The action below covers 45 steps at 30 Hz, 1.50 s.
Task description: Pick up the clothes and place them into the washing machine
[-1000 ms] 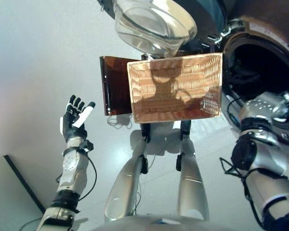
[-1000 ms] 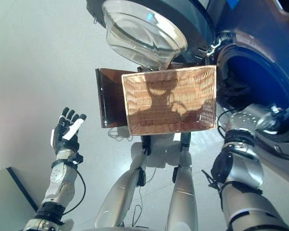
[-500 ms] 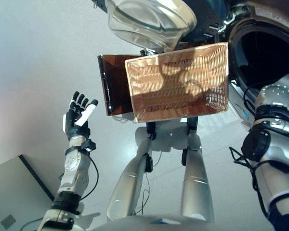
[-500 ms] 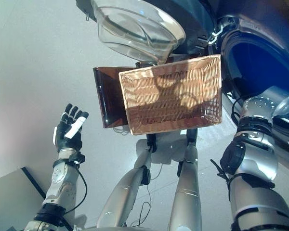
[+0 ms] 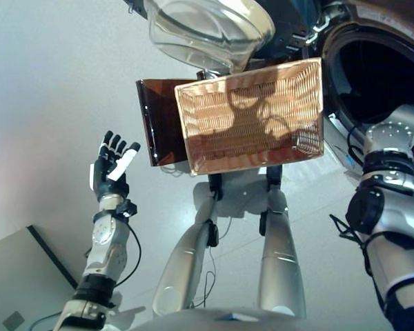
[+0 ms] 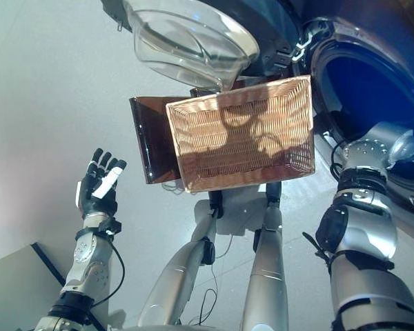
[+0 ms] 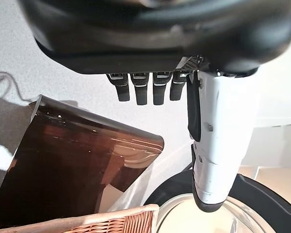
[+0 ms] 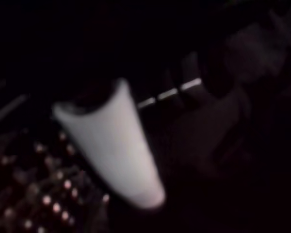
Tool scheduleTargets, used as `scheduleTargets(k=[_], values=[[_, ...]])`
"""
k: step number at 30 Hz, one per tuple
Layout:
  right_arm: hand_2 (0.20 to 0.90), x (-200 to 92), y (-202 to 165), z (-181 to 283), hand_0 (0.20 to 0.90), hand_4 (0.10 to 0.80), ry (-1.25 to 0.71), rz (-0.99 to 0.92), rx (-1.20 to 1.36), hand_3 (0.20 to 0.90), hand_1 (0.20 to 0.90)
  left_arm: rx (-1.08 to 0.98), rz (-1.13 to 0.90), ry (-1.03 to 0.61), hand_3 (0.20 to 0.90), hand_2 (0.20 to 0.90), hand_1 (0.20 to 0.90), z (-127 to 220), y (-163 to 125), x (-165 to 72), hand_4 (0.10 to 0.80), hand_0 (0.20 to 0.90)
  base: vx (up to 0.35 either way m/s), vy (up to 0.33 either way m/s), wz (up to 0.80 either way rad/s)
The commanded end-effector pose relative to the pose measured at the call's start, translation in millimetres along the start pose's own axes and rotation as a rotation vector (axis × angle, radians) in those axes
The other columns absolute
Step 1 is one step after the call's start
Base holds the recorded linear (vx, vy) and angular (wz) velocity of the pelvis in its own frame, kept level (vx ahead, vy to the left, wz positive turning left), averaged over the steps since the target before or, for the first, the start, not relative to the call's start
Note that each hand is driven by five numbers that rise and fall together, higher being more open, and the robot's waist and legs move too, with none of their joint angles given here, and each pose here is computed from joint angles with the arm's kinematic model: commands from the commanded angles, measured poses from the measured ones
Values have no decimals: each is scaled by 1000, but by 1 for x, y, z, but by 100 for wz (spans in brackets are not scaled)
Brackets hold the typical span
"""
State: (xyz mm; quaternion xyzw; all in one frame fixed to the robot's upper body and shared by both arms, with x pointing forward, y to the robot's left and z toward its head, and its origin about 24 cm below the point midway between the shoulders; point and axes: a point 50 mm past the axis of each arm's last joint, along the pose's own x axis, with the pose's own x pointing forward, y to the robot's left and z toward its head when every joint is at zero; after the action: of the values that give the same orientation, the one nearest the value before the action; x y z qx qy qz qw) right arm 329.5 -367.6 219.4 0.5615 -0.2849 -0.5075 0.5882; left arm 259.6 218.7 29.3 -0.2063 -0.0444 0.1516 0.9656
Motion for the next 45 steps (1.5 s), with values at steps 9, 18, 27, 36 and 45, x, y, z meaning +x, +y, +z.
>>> scheduleTargets(k=[9,18,27,36,45], values=[[900,10,27,52,900,800,-242,246,-33,900,900,1,77,-193,900,900,900,36,30,-4,800,900,0,0,0],[900,5,13,45,900,800,-236,172,84,900,900,-11,98,-173,900,900,900,31,34,-7,800,900,1,2,0],[900,10,-19,12,900,800,-147,313,-406,900,900,1,81,-195,900,900,900,34,34,-7,800,900,-1,-2,-4],[900,-3,-81,-20,900,800,-30,406,-736,900,900,21,111,-191,900,900,900,31,42,-9,800,900,2,-3,4],[900,-31,-133,-46,900,800,108,509,-934,900,900,41,142,-185,900,900,900,27,45,-9,800,900,2,-1,1]])
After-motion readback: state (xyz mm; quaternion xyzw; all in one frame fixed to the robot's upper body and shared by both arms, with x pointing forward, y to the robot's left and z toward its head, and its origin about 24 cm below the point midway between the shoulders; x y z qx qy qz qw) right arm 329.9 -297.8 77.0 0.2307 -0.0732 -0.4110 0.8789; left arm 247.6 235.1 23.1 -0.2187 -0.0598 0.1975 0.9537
